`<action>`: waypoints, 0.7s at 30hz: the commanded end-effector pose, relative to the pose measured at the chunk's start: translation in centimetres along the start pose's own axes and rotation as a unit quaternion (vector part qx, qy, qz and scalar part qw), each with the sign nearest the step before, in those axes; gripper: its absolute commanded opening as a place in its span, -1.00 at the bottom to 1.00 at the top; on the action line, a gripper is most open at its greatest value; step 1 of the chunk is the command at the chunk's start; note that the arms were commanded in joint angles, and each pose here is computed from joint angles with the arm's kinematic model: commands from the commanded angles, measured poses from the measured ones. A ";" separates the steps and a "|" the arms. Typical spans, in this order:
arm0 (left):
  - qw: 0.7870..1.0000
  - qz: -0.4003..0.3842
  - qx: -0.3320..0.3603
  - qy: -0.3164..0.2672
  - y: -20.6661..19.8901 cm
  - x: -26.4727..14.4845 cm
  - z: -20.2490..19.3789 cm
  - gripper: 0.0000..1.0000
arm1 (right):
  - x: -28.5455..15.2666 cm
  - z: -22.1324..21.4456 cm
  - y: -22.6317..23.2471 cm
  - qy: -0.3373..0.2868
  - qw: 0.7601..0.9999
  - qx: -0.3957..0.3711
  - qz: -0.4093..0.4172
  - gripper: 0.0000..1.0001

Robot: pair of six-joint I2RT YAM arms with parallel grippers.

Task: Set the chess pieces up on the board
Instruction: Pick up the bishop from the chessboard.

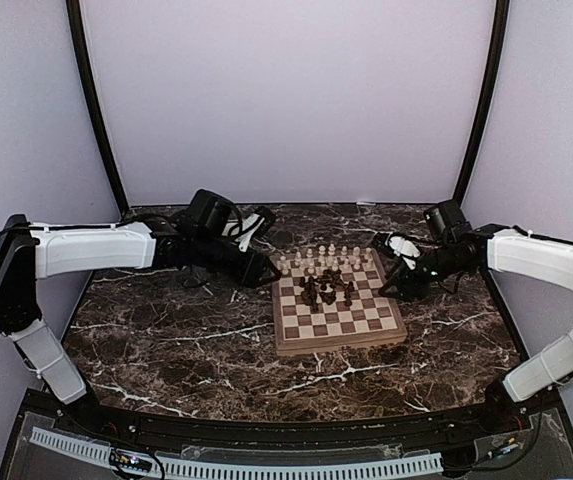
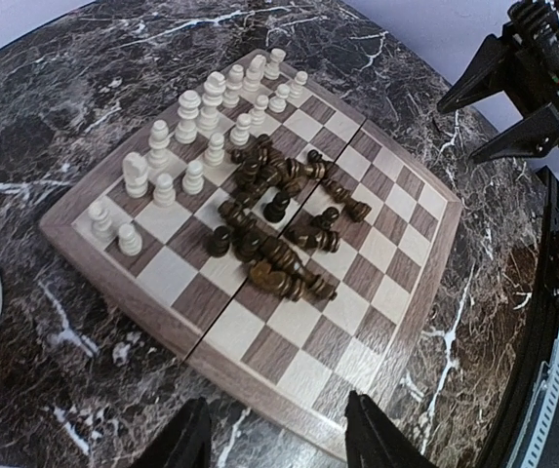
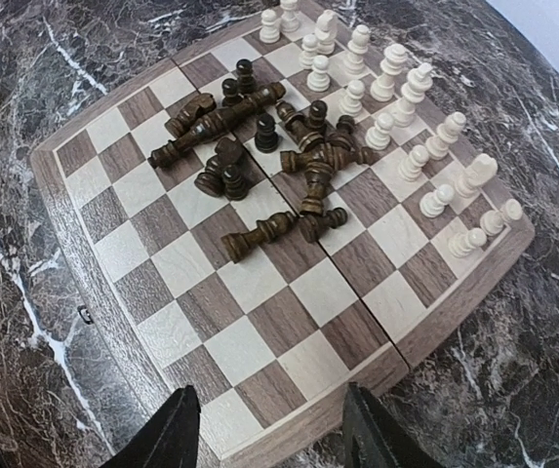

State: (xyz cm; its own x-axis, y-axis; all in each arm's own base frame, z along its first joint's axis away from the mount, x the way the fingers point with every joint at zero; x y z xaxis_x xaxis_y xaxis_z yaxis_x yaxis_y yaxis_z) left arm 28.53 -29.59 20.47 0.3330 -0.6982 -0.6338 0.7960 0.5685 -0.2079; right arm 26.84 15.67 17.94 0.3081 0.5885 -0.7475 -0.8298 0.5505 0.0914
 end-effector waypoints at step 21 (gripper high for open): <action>0.999 0.039 -0.030 0.005 -1.6 2.6 -0.3 0.16 | 10.0 4.1 1.2 0.089 0.982 0.114 -0.124 0.13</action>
State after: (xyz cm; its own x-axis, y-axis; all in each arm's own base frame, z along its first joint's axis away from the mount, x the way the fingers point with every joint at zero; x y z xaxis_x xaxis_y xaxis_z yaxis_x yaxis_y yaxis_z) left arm 27.82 -32.70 16.45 0.3245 -0.6285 -0.7069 0.7344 0.6384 -0.2305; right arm 29.92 24.34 13.20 0.3466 0.3802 -0.8575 -0.6956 0.7175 0.0369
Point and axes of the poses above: each gripper's point midway between its finger pads, its own x axis out along the fingers, its own y axis along the line the jaws close on, z = x × y, the point moved 7 cm from there along -x, back along the fingers, and after that the axes turned 7 degrees about x, right-handed, at the moved point
